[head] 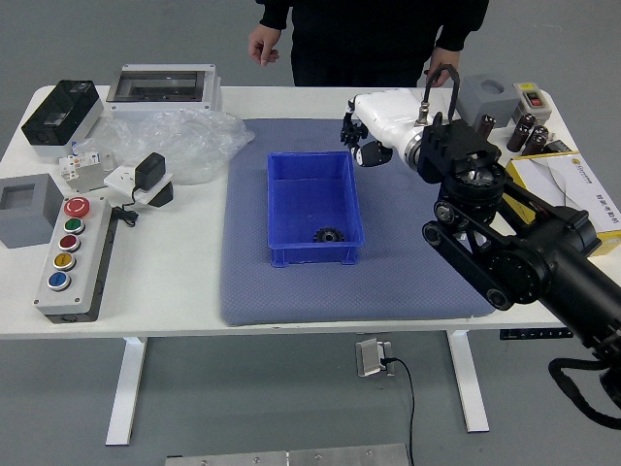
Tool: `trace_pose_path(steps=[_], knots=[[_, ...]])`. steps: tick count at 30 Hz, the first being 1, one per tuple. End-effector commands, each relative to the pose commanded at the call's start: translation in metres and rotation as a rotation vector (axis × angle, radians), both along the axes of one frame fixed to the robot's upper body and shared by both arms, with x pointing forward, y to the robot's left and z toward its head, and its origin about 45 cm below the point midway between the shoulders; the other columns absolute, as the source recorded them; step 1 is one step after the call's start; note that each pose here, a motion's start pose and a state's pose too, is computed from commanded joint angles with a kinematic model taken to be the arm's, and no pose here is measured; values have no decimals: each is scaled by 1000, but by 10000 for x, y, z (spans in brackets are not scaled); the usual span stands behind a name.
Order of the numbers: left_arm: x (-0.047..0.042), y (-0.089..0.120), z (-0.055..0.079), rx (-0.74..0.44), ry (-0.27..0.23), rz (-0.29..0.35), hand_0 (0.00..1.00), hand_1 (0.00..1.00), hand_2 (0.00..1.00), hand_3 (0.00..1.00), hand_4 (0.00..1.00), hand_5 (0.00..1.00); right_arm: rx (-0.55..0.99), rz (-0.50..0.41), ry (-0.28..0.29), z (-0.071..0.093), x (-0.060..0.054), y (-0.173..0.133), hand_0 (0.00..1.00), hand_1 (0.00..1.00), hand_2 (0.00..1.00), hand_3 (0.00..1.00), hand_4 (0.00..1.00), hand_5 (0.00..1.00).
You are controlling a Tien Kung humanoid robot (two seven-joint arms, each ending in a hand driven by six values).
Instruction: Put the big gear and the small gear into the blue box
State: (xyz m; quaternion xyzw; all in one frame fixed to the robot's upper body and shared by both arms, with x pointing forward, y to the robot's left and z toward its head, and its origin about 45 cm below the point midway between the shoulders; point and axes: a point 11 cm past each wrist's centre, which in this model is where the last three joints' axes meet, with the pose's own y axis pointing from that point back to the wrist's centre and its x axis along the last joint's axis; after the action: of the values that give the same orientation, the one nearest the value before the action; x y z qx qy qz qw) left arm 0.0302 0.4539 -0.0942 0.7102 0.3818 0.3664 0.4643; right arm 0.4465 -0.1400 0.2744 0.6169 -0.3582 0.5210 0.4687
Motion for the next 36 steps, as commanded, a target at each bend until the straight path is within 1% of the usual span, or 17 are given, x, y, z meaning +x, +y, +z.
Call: trace_pose_path(steps=[4, 8, 9, 14, 15, 18, 20, 21, 26, 27, 30, 33, 36], knots=[[6, -1, 0, -1, 0, -3, 856, 842, 840, 852, 764, 393, 10, 44, 17, -72, -93, 195, 591, 451, 502, 600, 480, 130], [3, -4, -1, -1, 2, -4, 856, 842, 840, 852, 764, 393, 13, 56, 45, -166, -133, 253, 591, 451, 502, 600, 480, 130], [-4, -4, -2, -1, 3, -4, 856, 842, 840, 852, 764, 393, 14, 58, 57, -197, -141, 259, 551, 469, 537, 626, 569, 205], [-14, -3, -2, -1, 6, -5, 856, 842, 840, 852, 764, 393, 14, 63, 96, -278, -157, 263, 551, 469, 537, 626, 569, 205], [-14, -3, -2, -1, 6, -6, 856, 842, 841, 852, 764, 392, 14, 63, 108, -293, -160, 262, 603, 556, 655, 712, 770, 334], [-14, -1, -1, -1, 7, -6, 856, 842, 841, 852, 764, 392, 14, 64, 129, -316, -165, 259, 603, 556, 655, 712, 770, 334], [-17, 0, -1, -1, 8, -7, 856, 842, 841, 852, 764, 392, 17, 65, 139, -316, -167, 259, 603, 556, 655, 712, 770, 334], [-18, 1, 0, -1, 8, -7, 856, 841, 840, 853, 764, 393, 19, 65, 144, -314, -168, 258, 675, 633, 765, 840, 849, 413], [-20, 4, 1, 0, 9, -8, 856, 841, 840, 853, 764, 393, 30, 67, 158, -296, -167, 255, 675, 633, 765, 840, 849, 413], [-20, 4, 1, 0, 9, -8, 856, 842, 840, 853, 764, 393, 30, 67, 160, -291, -167, 253, 719, 685, 816, 864, 886, 453], [-22, 2, 0, -1, 9, -7, 856, 842, 840, 853, 764, 393, 35, 65, 159, -260, -167, 236, 719, 685, 816, 864, 886, 453], [-24, 1, -1, -1, 9, -5, 856, 842, 840, 853, 764, 393, 42, 53, 146, -183, -150, 168, 729, 686, 807, 850, 884, 460], [-27, 3, 0, 0, 8, -3, 856, 842, 840, 853, 764, 393, 47, 29, 125, -81, -116, 34, 729, 686, 807, 850, 884, 460]])
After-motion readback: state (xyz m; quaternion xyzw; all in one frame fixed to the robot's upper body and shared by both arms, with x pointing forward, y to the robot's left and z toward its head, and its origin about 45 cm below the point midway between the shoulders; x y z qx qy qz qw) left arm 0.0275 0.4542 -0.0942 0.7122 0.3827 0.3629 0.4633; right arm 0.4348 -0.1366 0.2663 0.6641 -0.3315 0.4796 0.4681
